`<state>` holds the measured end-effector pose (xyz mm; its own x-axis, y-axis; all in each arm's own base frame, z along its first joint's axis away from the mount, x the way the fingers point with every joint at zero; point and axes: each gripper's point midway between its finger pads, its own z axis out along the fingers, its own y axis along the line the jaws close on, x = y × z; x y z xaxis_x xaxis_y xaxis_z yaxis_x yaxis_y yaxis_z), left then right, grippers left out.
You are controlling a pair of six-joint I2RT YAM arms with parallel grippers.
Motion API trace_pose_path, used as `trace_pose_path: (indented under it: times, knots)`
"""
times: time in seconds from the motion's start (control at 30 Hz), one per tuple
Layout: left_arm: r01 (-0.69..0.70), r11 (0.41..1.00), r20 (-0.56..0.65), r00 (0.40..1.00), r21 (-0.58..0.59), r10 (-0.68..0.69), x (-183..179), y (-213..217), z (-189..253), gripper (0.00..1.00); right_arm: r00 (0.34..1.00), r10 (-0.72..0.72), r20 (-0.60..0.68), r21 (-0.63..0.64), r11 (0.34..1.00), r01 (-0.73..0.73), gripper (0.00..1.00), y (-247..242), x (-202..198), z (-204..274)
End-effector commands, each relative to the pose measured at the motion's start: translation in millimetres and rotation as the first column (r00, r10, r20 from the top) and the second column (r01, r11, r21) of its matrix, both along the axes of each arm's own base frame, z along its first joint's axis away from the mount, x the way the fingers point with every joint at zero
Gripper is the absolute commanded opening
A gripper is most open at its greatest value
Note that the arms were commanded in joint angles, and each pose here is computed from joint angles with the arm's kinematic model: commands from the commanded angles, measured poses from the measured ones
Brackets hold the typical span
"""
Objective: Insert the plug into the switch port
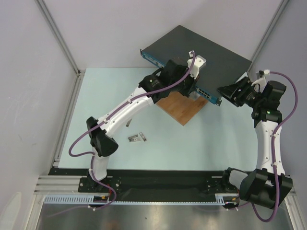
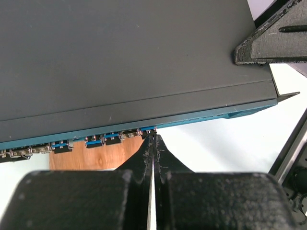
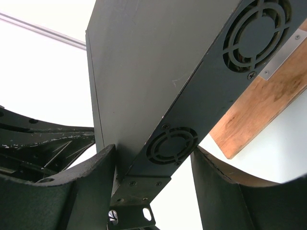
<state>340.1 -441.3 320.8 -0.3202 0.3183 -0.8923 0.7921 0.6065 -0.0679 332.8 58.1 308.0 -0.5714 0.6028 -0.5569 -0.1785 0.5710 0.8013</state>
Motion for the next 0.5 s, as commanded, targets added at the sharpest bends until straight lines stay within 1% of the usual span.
trace_pose_path:
  times: [0.0,0.17,0.3,0.33,0.4,0.43,0.47]
  knots:
    - [-0.065,0.993,0.153,0.985,-0.101,0.080,39,-17,18,0.00,0.984,0.158,0.080,-0.038,0.987,-0.156,0.00,30,1,0]
    - [-0.052,0.986,0.209,0.974,-0.160,0.085,50,-28,29,0.00,0.982,0.168,0.085,-0.037,0.986,-0.165,0.00,33,1,1]
    - [-0.026,0.985,0.211,0.976,-0.170,0.062,45,-32,32,0.00,0.982,0.170,0.089,-0.042,0.985,-0.166,0.00,32,3,1]
    - [0.014,0.987,0.223,0.975,-0.160,0.022,39,-33,35,0.01,0.981,0.171,0.093,-0.046,0.985,-0.167,0.00,31,4,2]
    - [0.034,0.989,0.209,0.978,-0.143,-0.003,29,-27,34,0.03,0.982,0.165,0.095,-0.056,0.986,-0.160,0.00,28,5,1]
    - [0.042,0.987,0.221,0.975,-0.158,-0.006,21,-17,50,0.06,0.982,0.160,0.103,-0.062,0.986,-0.154,0.00,26,6,3]
    - [0.051,0.985,0.218,0.976,-0.163,-0.015,14,-11,55,0.08,0.982,0.156,0.105,-0.064,0.987,-0.150,0.00,24,7,4]
